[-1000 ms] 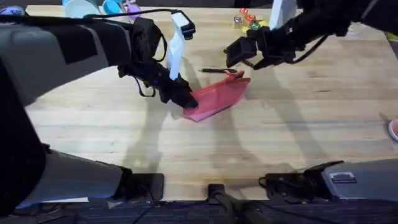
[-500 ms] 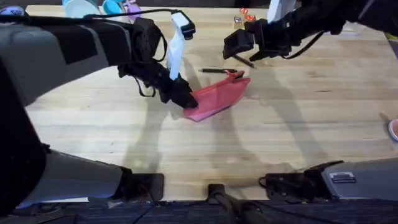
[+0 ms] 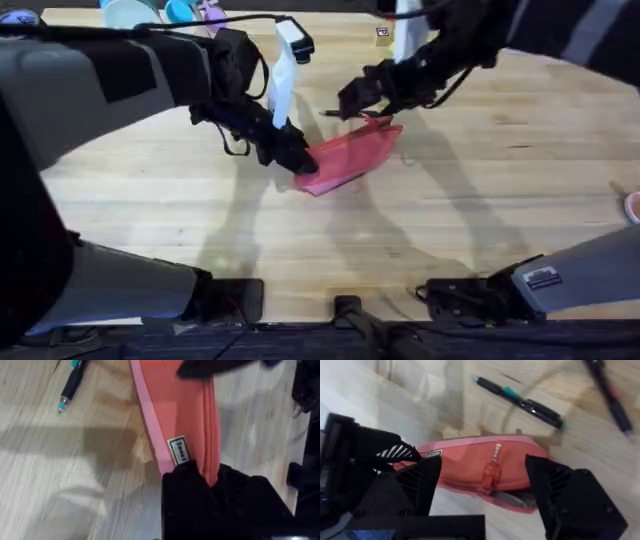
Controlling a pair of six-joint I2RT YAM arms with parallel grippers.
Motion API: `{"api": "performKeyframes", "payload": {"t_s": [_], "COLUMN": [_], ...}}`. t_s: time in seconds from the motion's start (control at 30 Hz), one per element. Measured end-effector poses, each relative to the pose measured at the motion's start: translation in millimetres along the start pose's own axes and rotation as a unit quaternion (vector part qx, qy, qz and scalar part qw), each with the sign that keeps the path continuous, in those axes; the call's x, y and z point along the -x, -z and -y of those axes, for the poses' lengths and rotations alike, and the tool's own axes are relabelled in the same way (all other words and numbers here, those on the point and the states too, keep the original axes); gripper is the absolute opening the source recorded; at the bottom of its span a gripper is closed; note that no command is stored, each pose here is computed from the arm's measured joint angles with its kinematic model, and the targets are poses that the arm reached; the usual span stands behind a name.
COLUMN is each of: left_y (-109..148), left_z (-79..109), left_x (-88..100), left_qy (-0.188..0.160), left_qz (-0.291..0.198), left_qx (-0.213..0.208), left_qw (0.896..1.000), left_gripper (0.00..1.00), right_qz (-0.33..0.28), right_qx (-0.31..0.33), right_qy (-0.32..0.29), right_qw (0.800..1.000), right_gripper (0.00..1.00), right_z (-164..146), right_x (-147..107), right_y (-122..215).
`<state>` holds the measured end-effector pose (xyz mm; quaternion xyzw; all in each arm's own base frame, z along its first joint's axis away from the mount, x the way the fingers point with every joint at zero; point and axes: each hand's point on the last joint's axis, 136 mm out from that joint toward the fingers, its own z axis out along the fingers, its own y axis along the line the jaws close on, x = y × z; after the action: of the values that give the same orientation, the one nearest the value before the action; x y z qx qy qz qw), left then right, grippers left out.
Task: Unzip the bag, pick up the pens from the table one at a time and place them inside, then zip the bag closed.
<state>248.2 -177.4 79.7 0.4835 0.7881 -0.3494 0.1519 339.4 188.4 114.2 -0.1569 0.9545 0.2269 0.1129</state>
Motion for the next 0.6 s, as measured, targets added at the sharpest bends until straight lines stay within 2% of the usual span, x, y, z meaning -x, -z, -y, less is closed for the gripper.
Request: {"api": "performKeyframes", "payload": {"t_s": [0.13,0.23,0.33,0.47,0.6], "left_y": [0,0,0,0,0], "left_z": [0.0,0.1,0.0,0.1,0.1], "left_x": [0.0,0.0,0.0,-0.1,0.0], "left_qy": [0.0,0.0,0.0,0.0,0.0], "left_qz": [0.0,0.0,0.0,0.0,0.0], "left_qx": [0.0,0.0,0.0,0.0,0.0], "left_qw": [1.0,1.0,1.0,1.0,1.0], "left_gripper": [0.043,0.043,0.043,0.043,0.043], "right_qz": [-0.021,-0.033,-0.037,-0.038,-0.041], "right_qx": [0.003,0.002,-0.005,-0.011,-0.011], "right_qy": [0.017,0.02,0.022,0.023,0.023], "right_qw": [1.0,0.999,0.999,0.999,0.999], "right_gripper": [0.94,0.839,0.635,0.443,0.204], "right_z": [-6,-6,-3,0,0], "right_x": [-6,-10,-12,-12,-13], "right_y": [-14,-20,-22,-22,-22]}}
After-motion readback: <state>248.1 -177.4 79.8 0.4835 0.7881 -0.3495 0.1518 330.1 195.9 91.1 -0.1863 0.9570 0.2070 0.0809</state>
